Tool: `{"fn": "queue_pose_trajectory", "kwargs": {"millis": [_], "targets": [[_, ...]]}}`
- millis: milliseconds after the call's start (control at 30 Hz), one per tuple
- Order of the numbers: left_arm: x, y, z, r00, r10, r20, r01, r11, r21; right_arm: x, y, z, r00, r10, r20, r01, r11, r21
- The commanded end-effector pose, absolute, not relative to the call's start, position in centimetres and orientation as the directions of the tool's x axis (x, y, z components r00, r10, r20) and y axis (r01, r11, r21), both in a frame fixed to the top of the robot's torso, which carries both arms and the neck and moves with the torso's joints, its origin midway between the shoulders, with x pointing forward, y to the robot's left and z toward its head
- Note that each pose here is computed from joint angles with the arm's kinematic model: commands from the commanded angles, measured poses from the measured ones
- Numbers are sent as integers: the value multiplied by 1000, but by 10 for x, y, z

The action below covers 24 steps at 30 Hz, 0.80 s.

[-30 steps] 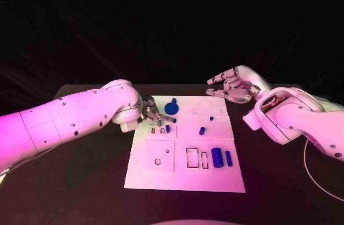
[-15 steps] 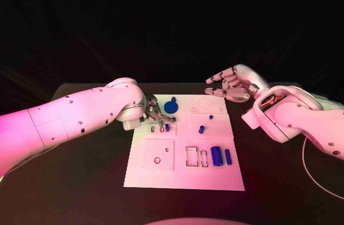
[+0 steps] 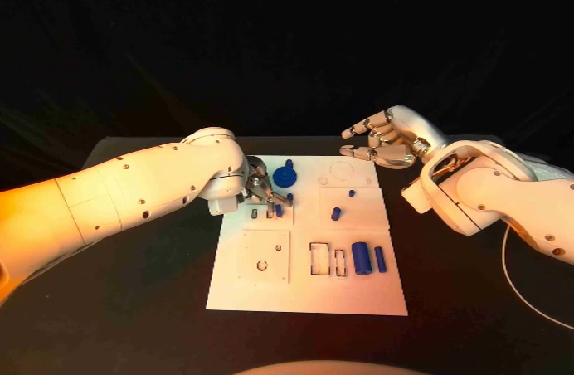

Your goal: Assemble the parts on the task board

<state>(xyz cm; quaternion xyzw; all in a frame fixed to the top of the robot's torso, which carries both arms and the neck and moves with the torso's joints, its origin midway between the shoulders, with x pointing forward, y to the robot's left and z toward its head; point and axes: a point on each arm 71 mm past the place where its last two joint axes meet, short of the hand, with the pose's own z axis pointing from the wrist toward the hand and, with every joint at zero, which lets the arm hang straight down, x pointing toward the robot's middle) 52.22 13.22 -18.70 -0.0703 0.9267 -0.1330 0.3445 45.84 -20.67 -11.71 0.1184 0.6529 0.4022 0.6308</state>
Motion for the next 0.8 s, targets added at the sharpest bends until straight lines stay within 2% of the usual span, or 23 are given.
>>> {"fn": "queue_pose_trajectory", "kwargs": {"millis": [33, 800], "targets": [[521, 135, -189, -767, -202, -609, -68, 970, -235, 458, -205, -118, -188, 649, -737, -360, 653, 666], [524, 131, -192, -787, -177, -591, -59, 975, -214, 459, -203, -121, -213, 630, -747, -349, 665, 660]]}}
